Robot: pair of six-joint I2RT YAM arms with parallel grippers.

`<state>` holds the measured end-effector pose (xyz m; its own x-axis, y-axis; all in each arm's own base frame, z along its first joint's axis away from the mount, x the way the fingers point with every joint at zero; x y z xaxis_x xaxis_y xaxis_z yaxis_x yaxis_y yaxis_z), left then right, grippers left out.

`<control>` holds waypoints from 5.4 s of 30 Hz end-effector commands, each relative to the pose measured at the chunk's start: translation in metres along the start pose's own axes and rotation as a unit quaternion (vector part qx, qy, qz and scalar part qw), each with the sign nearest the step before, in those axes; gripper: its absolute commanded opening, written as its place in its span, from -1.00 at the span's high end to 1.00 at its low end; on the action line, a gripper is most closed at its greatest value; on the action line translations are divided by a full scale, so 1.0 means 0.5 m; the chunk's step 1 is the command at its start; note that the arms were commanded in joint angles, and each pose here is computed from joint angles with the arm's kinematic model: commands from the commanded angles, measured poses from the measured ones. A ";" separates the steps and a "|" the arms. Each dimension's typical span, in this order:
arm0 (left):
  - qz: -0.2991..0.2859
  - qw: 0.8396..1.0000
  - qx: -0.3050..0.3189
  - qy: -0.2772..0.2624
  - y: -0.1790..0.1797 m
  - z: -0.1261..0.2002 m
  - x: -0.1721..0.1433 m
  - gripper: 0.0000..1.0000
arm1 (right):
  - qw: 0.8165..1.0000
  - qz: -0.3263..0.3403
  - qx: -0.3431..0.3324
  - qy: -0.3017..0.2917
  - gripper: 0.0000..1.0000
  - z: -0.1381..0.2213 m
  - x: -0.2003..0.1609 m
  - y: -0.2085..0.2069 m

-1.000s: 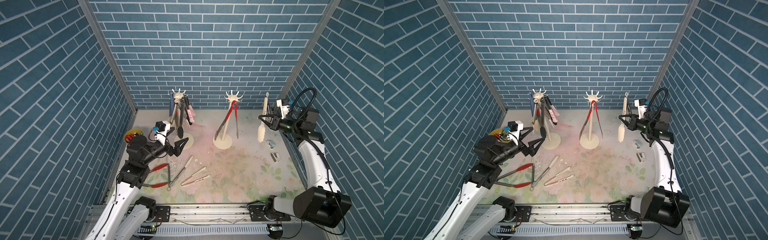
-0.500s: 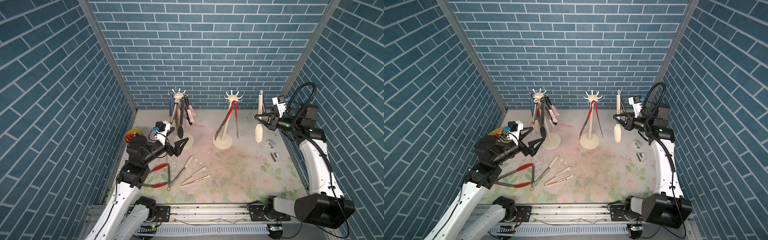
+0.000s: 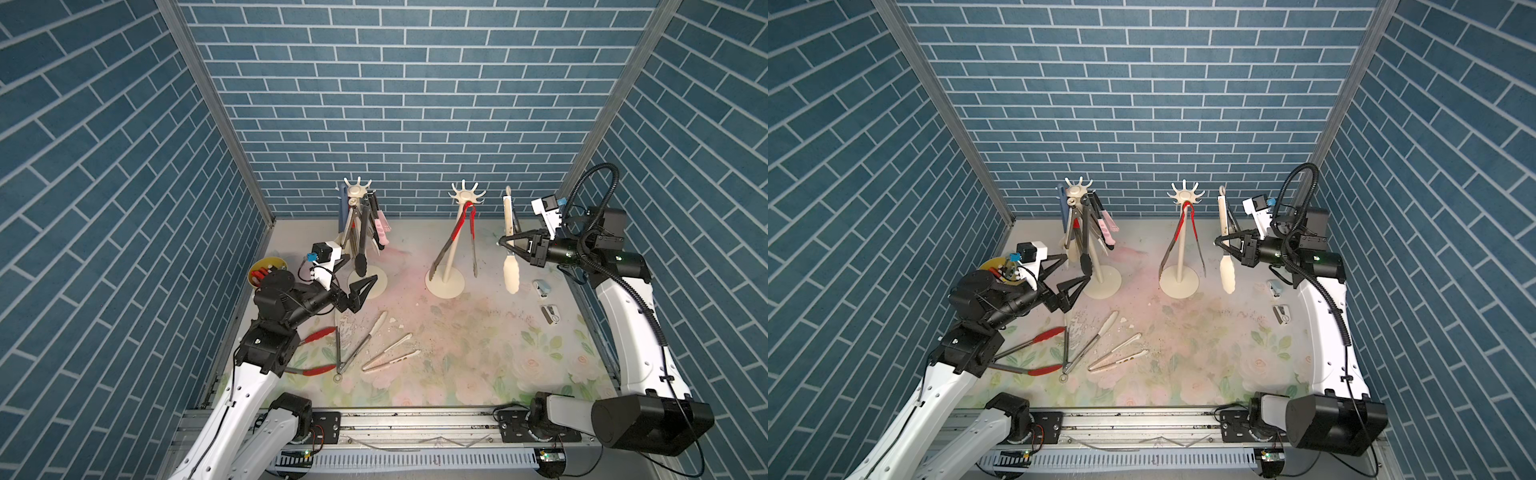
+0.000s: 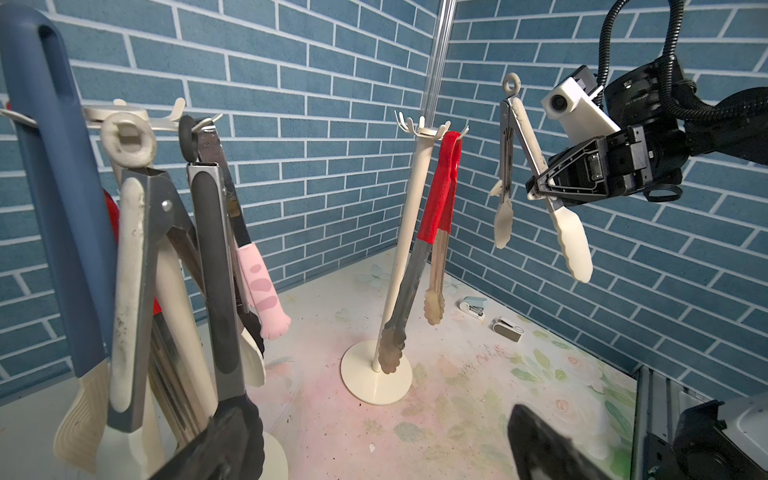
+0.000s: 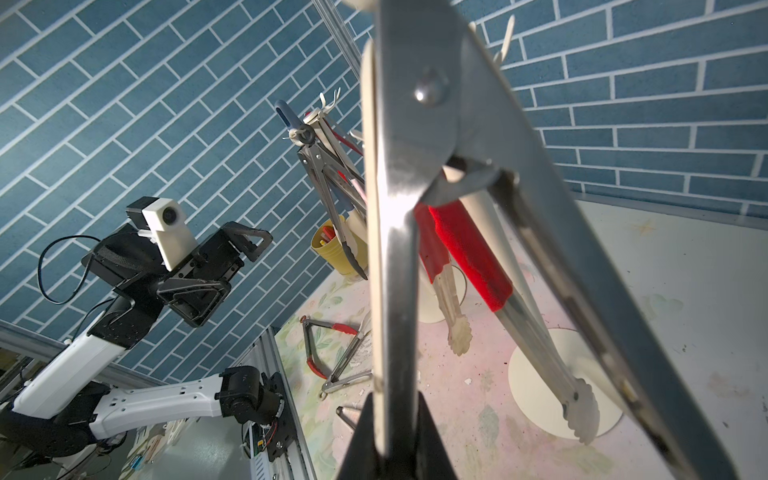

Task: Hang food tongs on kitchen utensil racks
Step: Hang the food tongs on the rack.

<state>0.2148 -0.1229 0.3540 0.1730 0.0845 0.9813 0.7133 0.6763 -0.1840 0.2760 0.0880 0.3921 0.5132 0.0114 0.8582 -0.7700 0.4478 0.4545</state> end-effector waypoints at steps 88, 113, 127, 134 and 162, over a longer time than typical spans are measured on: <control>-0.010 1.000 -0.007 -0.007 -0.008 0.002 0.016 -0.99 | 0.991 0.017 -0.029 0.132 1.00 -0.114 -0.068 -0.067; -0.010 1.000 -0.005 -0.009 -0.009 0.004 0.018 -0.99 | 0.989 -0.008 -0.050 0.139 0.83 -0.132 -0.105 -0.106; -0.010 1.000 -0.004 -0.008 -0.009 0.004 0.018 -0.99 | 0.983 -0.029 -0.132 0.120 -0.16 -0.127 -0.130 -0.144; -0.008 1.000 -0.003 -0.007 -0.008 0.003 0.018 -0.99 | 0.983 -0.041 -0.155 0.091 -0.25 -0.120 -0.163 -0.146; 0.082 0.990 0.068 0.090 0.005 -0.034 -0.041 -0.99 | 0.984 -0.071 -0.128 0.102 -0.26 -0.101 -0.330 -0.009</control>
<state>0.2269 -0.1415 0.3324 0.3371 0.0364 0.9408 0.6407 0.7233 -0.2576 0.2239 0.1261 0.2404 0.6727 0.0837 0.7352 -0.5880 0.6635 0.4625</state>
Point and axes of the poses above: each gripper's point midway between its finger pads, its own z axis back along the fingers, its own y axis along the line the jaws close on, x = y × z, the point moved 6 cm from there along z, back along the fingers, and after that the axes turned 3 degrees about z, right-handed, at the moved point
